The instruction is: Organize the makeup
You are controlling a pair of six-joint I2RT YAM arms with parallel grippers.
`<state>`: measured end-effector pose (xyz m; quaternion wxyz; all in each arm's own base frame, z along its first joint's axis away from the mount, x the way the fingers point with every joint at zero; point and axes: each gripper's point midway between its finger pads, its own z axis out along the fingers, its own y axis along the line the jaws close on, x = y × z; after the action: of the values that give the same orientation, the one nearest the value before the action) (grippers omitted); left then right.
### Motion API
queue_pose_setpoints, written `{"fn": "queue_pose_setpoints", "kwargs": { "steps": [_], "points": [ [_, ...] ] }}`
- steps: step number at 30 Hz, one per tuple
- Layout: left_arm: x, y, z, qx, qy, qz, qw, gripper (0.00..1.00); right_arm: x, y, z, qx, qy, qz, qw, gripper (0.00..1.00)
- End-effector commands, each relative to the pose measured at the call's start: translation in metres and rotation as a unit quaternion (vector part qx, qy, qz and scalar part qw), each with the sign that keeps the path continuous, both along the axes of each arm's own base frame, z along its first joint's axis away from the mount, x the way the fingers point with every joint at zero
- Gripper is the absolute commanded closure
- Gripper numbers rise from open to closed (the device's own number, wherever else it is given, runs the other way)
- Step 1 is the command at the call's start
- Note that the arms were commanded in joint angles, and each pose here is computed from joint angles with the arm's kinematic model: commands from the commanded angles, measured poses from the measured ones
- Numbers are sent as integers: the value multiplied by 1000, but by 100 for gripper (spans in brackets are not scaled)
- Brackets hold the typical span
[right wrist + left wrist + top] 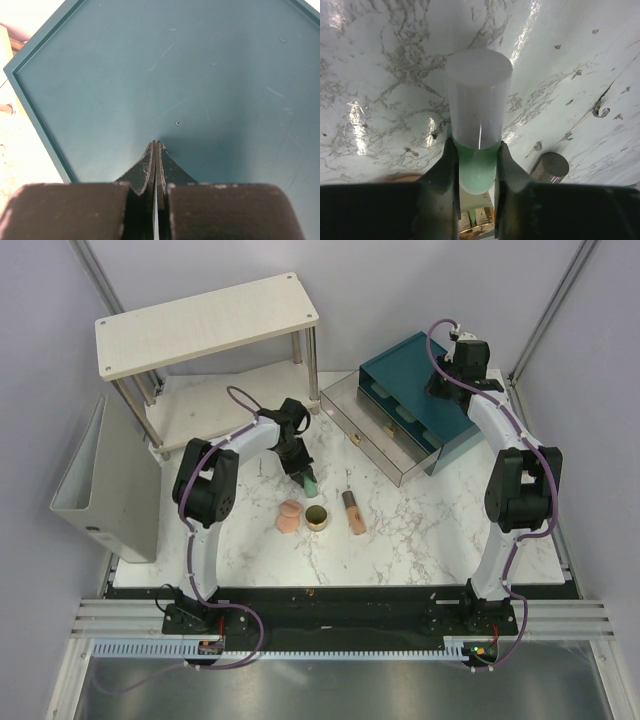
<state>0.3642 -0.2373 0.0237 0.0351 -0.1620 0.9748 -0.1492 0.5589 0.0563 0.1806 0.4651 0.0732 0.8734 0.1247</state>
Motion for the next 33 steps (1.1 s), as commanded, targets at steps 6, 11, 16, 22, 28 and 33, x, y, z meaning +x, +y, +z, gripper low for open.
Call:
{"fn": "queue_pose_setpoints", "kwargs": {
  "steps": [6, 11, 16, 22, 28, 33],
  "points": [
    [30, -3, 39, -1, -99, -27, 995, 98, -43, 7, -74, -3, 136, 17, 991, 100],
    [53, -10, 111, -26, -196, -35, 980, 98, -44, 6, -76, -1, 138, 16, 990, 100],
    [71, -28, 171, -77, -260, -31, 962, 98, -44, 7, -76, 1, 138, 16, 990, 100],
    [90, -73, 229, -179, -315, -39, 931, 98, -44, 8, -77, 3, 139, 18, 990, 100],
    [101, -128, 254, -249, -323, -76, 910, 98, -48, 10, -80, 5, 144, 21, 989, 100],
    [96, -162, 249, -266, -316, -90, 906, 98, -51, 9, -82, 4, 148, 22, 989, 100]
  ]
}}
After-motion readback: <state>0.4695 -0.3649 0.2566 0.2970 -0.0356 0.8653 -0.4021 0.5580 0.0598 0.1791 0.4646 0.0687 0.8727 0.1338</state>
